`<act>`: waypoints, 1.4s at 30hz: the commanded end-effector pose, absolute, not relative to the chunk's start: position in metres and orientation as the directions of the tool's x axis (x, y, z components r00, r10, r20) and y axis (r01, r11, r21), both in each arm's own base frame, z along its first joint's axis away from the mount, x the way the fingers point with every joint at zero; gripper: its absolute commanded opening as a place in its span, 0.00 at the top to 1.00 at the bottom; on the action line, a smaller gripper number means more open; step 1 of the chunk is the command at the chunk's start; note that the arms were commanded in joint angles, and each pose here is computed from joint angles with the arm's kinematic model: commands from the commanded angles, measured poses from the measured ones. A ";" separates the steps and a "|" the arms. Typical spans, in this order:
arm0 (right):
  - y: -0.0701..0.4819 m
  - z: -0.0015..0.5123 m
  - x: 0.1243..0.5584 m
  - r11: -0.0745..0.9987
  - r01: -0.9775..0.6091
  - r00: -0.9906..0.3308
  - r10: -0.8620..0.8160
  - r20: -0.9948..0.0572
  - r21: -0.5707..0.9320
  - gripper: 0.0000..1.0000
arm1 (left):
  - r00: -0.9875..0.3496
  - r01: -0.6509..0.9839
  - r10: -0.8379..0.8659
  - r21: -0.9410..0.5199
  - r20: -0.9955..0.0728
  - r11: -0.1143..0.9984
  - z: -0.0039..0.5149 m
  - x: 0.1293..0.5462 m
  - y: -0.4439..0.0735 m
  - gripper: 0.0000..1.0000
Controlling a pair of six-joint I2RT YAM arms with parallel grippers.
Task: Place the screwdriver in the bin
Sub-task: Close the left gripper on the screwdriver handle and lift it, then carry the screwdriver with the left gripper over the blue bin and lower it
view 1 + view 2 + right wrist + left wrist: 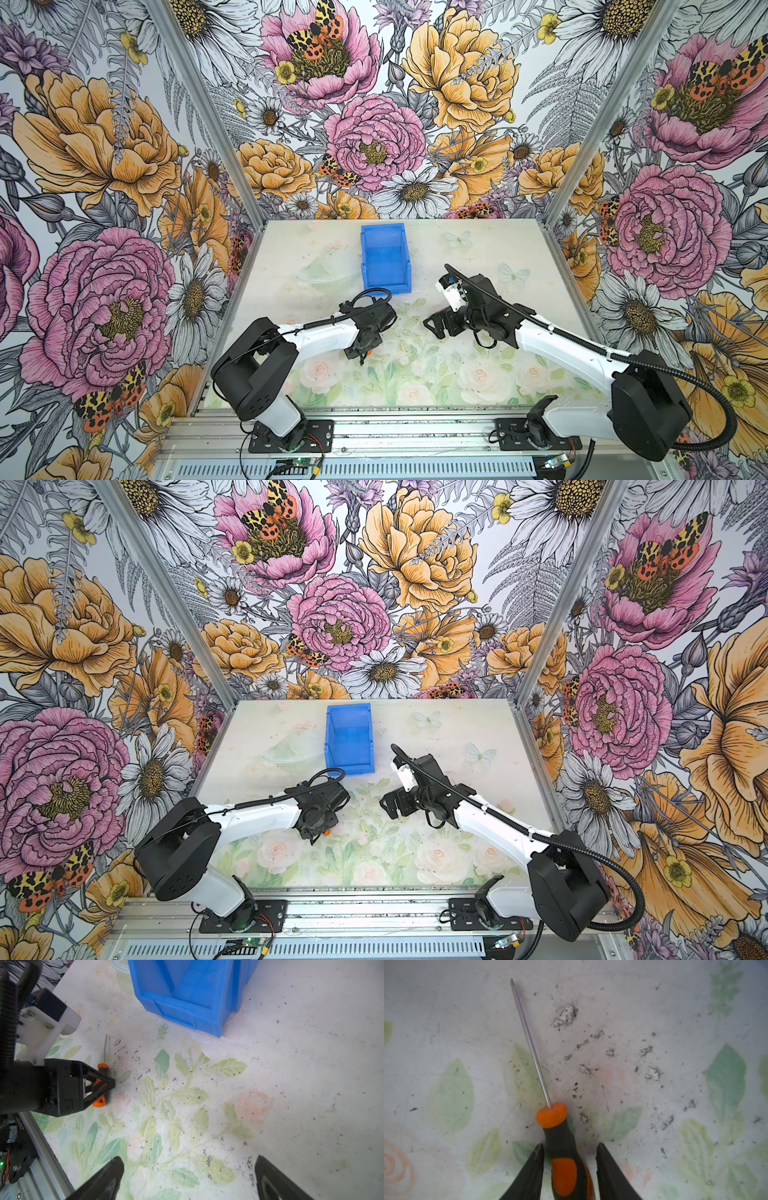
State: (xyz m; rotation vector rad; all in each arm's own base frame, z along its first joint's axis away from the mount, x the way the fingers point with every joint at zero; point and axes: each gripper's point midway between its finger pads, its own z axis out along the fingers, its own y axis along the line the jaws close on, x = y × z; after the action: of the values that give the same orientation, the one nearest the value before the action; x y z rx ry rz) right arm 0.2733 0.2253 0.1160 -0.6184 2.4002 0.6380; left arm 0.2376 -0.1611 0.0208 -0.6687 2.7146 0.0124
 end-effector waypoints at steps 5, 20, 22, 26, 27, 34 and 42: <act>0.208 0.130 0.288 0.816 -0.499 -0.723 -0.207 -0.659 0.291 0.01 | -0.845 -0.432 -0.421 -0.045 -0.330 0.901 0.012 0.231 -0.165 0.78; 0.195 0.138 0.290 0.833 -0.511 -0.678 -0.238 -0.695 0.213 0.00 | -0.837 -0.392 -0.408 -0.121 -0.364 0.912 0.040 0.251 -0.179 1.00; 0.193 0.139 0.290 0.837 -0.506 -0.676 -0.235 -0.698 0.208 0.01 | -0.831 -0.390 -0.413 -0.140 -0.373 0.910 0.047 0.255 -0.180 1.00; 0.188 0.137 0.292 0.849 -0.494 -0.676 -0.237 -0.698 0.190 0.01 | -0.831 -0.357 -0.391 -0.160 -0.394 0.920 0.060 0.263 -0.185 1.00; 0.186 0.138 0.293 0.853 -0.487 -0.676 -0.233 -0.699 0.187 0.00 | -0.833 -0.350 -0.386 -0.162 -0.397 0.923 0.062 0.264 -0.186 1.00; 0.182 0.141 0.297 0.860 -0.475 -0.673 -0.219 -0.707 0.186 0.01 | -0.832 -0.309 -0.362 -0.189 -0.421 0.932 0.082 0.269 -0.192 1.00; 0.179 0.139 0.299 0.866 -0.463 -0.679 -0.210 -0.703 0.188 0.00 | -0.807 -0.235 -0.311 -0.211 -0.502 0.949 0.121 0.281 -0.196 1.00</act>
State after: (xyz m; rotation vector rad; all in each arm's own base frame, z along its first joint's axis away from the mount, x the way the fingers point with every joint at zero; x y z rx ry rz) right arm 0.2956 0.1838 0.1319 -0.4910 2.3521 0.4825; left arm 0.2736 -0.1957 0.0958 -0.4401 2.6035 -0.1694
